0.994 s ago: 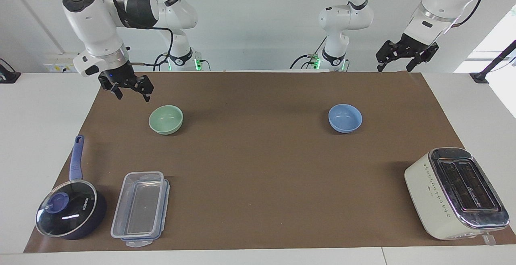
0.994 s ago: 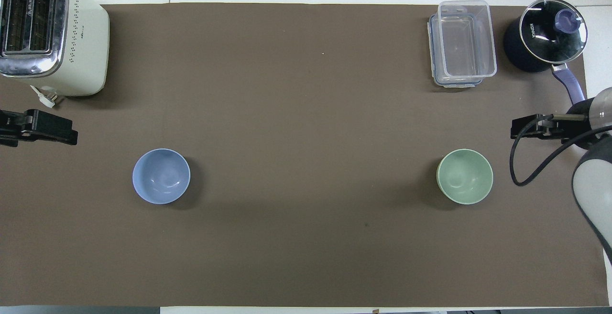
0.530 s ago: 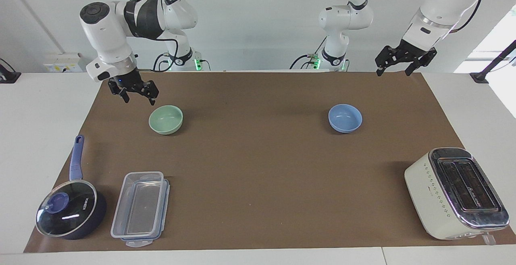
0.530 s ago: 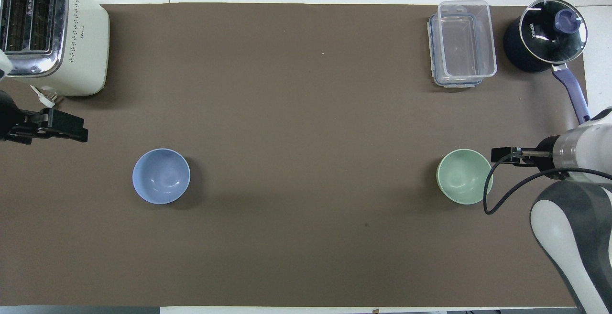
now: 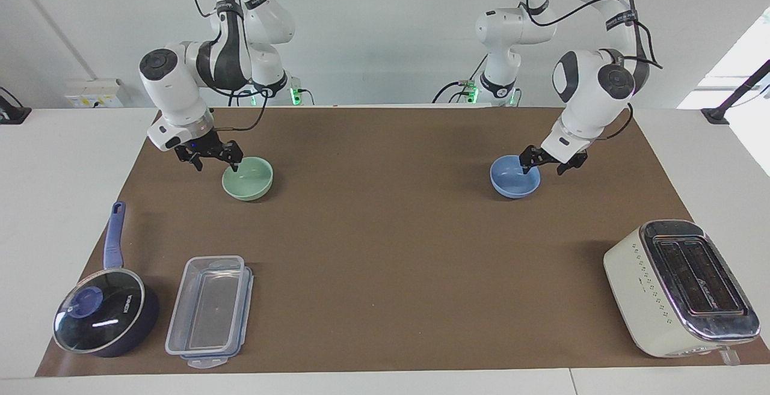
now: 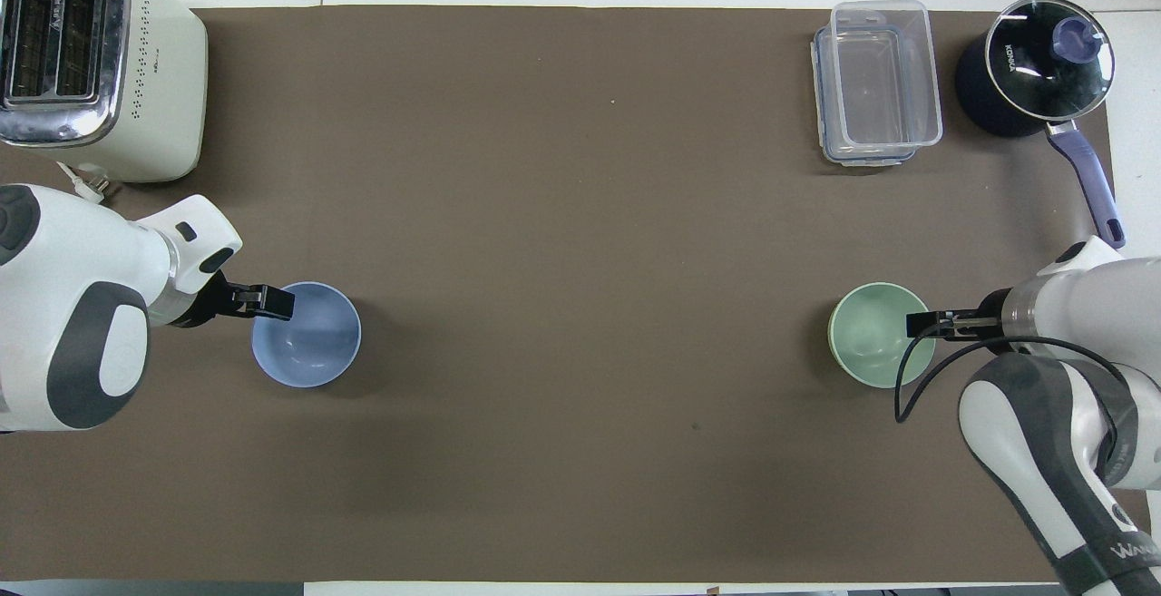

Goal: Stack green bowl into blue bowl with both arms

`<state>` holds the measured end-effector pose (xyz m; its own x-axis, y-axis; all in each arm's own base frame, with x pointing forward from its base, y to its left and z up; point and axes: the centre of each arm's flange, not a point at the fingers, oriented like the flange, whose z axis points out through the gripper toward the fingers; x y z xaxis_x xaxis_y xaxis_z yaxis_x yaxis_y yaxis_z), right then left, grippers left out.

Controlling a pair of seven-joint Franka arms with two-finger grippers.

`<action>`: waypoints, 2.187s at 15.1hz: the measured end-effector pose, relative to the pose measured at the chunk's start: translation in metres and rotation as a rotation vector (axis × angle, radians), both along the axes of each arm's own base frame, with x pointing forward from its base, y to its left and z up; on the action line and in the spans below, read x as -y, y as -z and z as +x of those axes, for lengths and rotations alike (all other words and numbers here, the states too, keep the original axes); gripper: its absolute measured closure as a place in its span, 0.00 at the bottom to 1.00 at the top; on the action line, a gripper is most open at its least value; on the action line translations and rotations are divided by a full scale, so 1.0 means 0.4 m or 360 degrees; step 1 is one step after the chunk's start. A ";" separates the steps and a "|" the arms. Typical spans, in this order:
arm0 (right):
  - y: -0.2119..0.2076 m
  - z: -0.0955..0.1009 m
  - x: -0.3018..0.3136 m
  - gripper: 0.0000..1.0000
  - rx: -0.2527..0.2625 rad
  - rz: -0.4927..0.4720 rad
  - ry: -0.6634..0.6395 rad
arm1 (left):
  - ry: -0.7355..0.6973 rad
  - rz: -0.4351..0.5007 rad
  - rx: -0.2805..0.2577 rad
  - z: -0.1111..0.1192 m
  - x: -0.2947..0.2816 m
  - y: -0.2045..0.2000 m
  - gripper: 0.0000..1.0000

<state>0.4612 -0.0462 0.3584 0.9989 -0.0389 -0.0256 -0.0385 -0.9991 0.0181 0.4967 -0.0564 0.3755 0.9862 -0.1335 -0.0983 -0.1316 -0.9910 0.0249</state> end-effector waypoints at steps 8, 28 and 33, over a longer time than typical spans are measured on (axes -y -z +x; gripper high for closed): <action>0.075 -0.001 -0.006 0.10 -0.0047 0.0008 -0.0013 | 0.0181 -0.0014 -0.0046 -0.045 -0.007 0.072 0.00; -0.244 0.080 -0.015 0.96 0.0057 -0.0002 0.0039 | -0.0019 -0.0090 0.0035 -0.143 0.724 -0.042 0.96; -0.402 0.120 -0.064 0.96 0.0108 -0.0005 0.0011 | -0.0020 -0.0091 0.0025 -0.154 0.768 0.041 0.96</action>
